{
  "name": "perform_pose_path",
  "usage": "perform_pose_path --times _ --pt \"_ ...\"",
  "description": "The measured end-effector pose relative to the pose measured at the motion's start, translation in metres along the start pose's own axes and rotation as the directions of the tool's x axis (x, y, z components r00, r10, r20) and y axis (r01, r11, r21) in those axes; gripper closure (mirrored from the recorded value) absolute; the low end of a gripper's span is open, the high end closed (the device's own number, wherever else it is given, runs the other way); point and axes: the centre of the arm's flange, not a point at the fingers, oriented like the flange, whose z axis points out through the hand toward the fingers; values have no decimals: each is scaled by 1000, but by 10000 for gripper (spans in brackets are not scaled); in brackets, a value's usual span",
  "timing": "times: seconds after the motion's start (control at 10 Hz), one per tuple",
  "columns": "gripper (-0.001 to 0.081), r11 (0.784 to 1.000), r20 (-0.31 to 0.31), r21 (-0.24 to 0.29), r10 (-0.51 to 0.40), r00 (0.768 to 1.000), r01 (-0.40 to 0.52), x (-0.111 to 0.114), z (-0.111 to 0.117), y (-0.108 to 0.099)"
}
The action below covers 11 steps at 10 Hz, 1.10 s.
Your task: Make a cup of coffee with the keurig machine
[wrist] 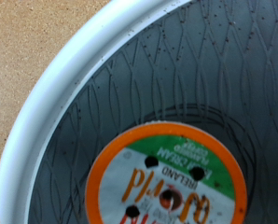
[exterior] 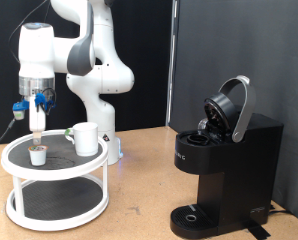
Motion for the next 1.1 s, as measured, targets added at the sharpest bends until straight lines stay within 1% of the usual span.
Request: perform_pose_path --times 0.5,1.1 --pt "71 1000 -11 15 -1 1000 1 0 20 1" --pt "71 1000 -21 18 15 1000 -15 -2 34 -2"
